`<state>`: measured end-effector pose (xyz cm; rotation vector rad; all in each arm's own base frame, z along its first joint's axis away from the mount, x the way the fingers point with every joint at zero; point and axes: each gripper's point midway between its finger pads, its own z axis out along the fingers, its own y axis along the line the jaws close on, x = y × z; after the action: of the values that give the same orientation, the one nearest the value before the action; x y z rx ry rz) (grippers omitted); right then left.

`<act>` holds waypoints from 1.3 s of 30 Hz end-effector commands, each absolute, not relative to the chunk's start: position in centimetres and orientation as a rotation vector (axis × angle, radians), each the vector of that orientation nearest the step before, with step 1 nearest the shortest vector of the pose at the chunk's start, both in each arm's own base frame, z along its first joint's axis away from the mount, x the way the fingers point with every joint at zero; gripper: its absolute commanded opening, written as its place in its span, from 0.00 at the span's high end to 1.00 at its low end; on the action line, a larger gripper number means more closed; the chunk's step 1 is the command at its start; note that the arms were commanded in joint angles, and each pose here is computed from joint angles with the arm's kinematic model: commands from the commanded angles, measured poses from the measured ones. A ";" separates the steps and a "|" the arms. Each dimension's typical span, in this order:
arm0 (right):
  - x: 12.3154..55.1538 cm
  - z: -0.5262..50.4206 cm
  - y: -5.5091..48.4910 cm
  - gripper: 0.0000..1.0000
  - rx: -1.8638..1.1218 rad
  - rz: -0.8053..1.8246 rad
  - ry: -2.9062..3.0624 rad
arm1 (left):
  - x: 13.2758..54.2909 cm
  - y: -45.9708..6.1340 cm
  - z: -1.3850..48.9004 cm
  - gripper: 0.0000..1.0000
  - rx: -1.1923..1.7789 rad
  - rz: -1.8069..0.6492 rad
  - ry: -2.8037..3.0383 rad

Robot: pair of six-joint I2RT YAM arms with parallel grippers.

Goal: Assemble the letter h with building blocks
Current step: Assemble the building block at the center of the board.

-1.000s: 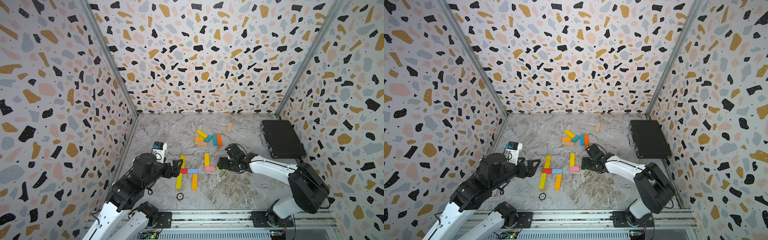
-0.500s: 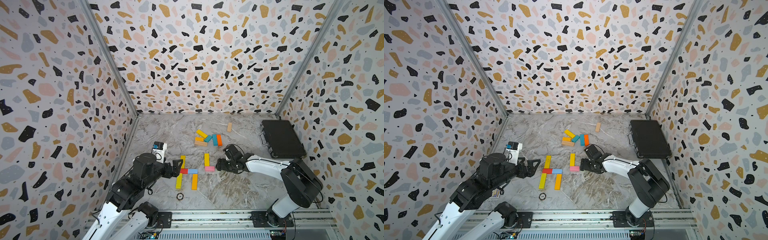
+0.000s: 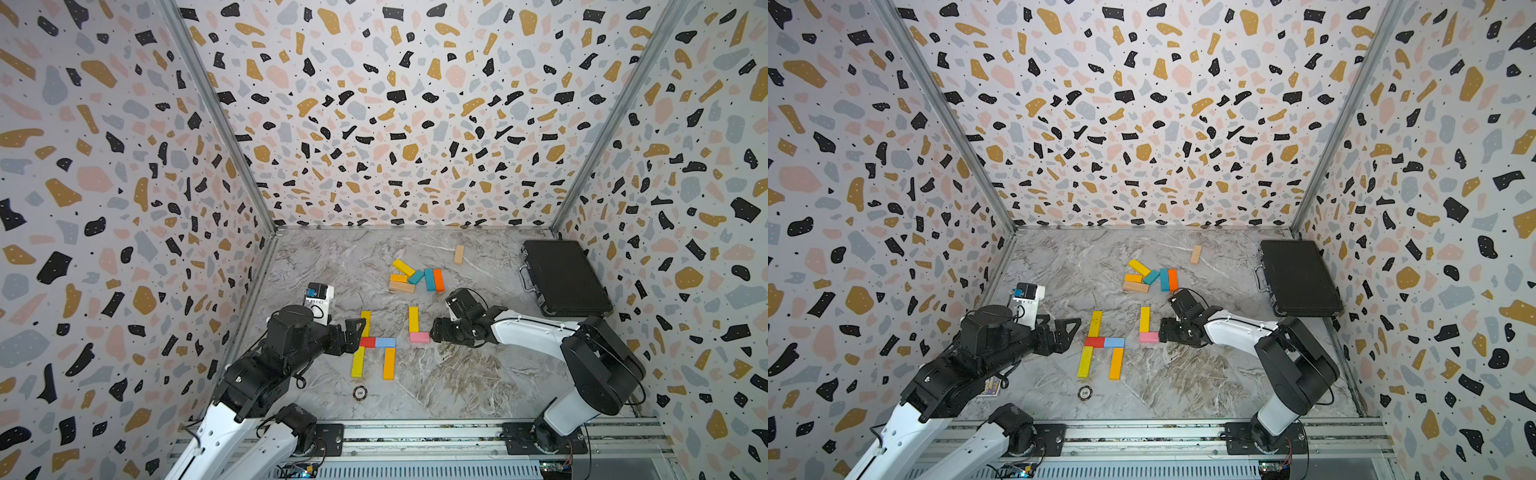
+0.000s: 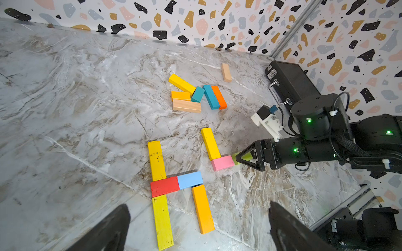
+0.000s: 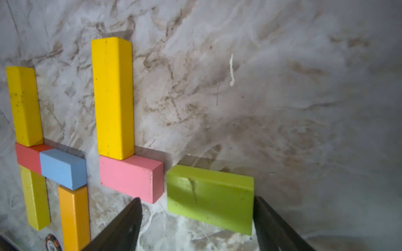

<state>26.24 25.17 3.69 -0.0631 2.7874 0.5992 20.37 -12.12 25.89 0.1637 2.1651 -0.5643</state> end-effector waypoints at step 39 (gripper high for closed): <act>27.6 6.3 25.4 0.16 -0.043 0.517 2.703 | 20.9 -12.3 26.1 0.01 0.167 -0.567 2.142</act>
<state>26.34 25.86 3.75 -0.0697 2.7701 0.5673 20.43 -12.03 25.88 0.1586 2.1653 -0.5617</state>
